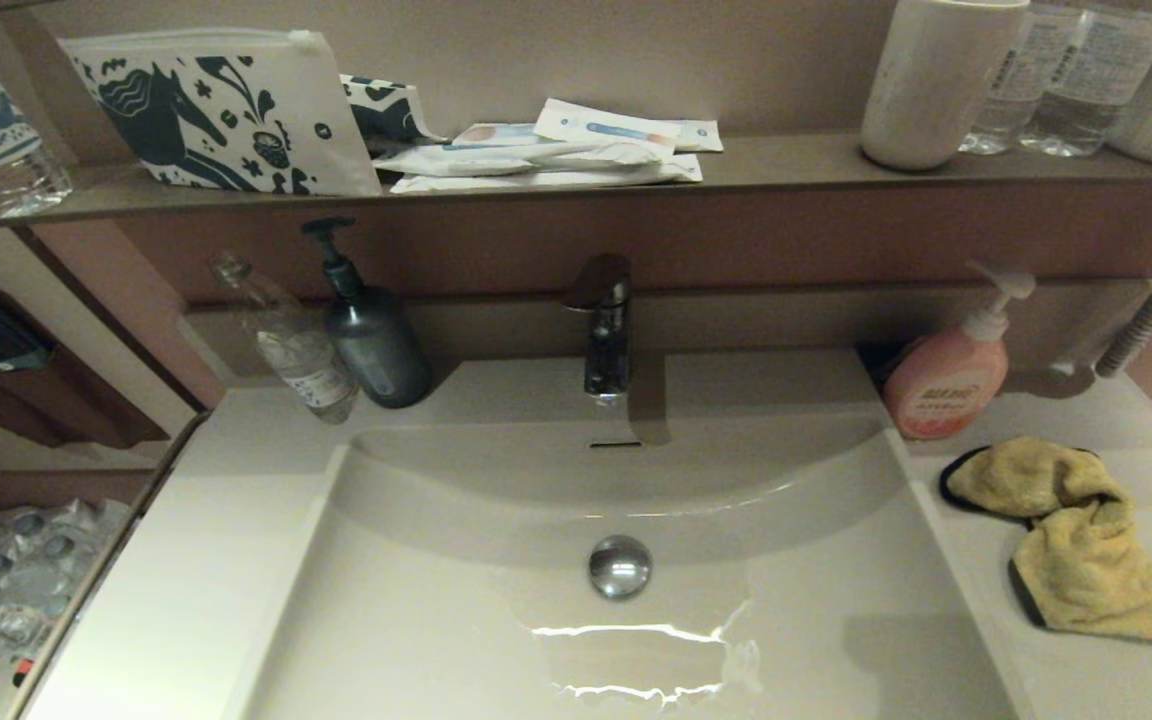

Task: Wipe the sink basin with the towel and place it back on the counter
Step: Pick up the cloth

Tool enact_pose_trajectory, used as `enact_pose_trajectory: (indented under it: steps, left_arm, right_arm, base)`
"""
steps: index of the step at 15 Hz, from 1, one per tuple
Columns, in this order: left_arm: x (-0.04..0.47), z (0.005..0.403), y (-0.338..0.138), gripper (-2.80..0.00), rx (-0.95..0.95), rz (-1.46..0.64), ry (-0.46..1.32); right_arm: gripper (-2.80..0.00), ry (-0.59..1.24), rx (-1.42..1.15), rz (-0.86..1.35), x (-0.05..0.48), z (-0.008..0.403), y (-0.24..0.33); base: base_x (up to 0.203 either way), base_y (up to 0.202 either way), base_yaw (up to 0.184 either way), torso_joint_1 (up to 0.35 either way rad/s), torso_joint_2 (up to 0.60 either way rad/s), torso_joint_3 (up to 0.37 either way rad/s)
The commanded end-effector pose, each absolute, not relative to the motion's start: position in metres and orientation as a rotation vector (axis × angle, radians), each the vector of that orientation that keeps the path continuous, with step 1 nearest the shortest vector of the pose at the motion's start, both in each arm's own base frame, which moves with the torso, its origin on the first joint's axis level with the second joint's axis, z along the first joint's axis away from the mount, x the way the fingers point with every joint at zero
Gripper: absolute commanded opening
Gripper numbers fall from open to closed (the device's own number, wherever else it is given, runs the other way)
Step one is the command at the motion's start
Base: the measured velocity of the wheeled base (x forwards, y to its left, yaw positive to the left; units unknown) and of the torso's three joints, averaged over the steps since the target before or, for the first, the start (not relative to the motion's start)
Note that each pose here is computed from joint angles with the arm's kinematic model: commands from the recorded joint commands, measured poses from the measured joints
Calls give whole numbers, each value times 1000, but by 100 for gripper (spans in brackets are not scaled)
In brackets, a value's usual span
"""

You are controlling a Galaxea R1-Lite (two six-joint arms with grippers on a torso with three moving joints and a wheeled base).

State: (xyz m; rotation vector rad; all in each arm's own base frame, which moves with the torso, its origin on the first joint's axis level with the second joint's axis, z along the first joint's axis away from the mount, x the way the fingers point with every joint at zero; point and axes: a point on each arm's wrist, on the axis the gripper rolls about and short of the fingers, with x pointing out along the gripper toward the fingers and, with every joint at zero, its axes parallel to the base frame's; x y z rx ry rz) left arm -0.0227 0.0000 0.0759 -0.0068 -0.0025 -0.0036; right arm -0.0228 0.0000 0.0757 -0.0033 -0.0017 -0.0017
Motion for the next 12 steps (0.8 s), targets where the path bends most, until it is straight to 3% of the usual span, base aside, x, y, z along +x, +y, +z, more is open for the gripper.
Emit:
enact_pose_trajectory:
  steps: [1,12]
  left_arm:
    - [-23,76,0,-280,-16,-2,0]
    - [-23,76,0,-280,-18,-3,0]
  right_arm:
    - [-280,0,-3,-1,-23,76,0]
    - [-280,1,-10,-5,-23,76,0]
  base:
    - [0,0,0,0,0,0]
    - [0,0,0,0,0,0]
